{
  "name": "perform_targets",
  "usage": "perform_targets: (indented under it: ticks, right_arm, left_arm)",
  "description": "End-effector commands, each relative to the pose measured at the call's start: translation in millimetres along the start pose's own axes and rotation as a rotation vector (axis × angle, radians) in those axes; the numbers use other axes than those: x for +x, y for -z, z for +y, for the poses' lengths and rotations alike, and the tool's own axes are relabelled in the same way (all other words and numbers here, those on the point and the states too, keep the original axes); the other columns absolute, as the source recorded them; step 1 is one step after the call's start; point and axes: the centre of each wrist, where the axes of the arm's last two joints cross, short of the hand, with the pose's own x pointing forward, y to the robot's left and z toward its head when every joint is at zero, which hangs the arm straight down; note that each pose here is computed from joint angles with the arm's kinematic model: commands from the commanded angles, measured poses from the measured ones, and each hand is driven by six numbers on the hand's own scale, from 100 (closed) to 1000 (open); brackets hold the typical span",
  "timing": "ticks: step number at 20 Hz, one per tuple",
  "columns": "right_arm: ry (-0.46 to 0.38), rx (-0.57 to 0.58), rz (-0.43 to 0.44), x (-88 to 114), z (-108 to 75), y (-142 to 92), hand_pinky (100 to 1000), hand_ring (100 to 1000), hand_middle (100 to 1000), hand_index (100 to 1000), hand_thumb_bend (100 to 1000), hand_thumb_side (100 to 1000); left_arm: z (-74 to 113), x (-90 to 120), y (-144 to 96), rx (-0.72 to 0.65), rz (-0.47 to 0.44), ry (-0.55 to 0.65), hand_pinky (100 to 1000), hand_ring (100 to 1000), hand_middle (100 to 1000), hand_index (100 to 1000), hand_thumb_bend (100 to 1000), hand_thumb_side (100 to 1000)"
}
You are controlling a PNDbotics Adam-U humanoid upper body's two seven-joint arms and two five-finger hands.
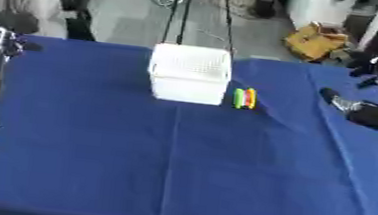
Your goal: Pick up objects on the table and place them in the box.
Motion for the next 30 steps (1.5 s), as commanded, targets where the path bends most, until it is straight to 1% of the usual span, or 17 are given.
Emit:
perform_targets:
  ticks: [1,16,19,26,27,28,30]
  right_arm:
    - [-0.034,-0.014,-0.012,0.5,-13.9,2.5,640,746,746,914,566,442]
    - [-0.036,-0.013,-0.015,0.8,-15.0,2.9,640,745,745,914,552,453]
    - [-0.048,-0.006,-0.018,1.1,-16.6,4.1,644,747,746,909,546,451]
    - [-0.172,0.067,-0.043,3.4,-27.8,19.1,657,752,752,899,530,451]
    - [-0.199,0.083,-0.047,3.6,-29.9,21.6,671,759,761,889,513,452]
    - [-0.243,0.11,-0.051,3.6,-32.7,25.5,671,759,761,889,513,452]
    - [-0.292,0.138,-0.054,2.1,-34.4,29.4,672,760,762,888,511,452]
  left_arm:
    - [6.4,8.9,5.8,0.001,-0.036,0.012,677,814,741,808,298,1000]
    - [6.0,8.7,5.1,-0.001,-0.035,0.008,677,815,740,808,297,1000]
    - [6.0,9.1,5.4,-0.003,-0.037,0.007,677,815,739,809,297,1000]
    - [4.4,10.6,6.9,-0.013,-0.044,0.004,677,816,739,809,297,1000]
    - [4.0,11.0,7.2,-0.015,-0.046,0.004,677,816,739,809,296,1000]
    - [3.3,11.6,7.8,-0.019,-0.048,0.003,677,816,739,809,296,1000]
    - [2.8,12.2,8.3,-0.022,-0.05,0.002,677,816,739,809,296,1000]
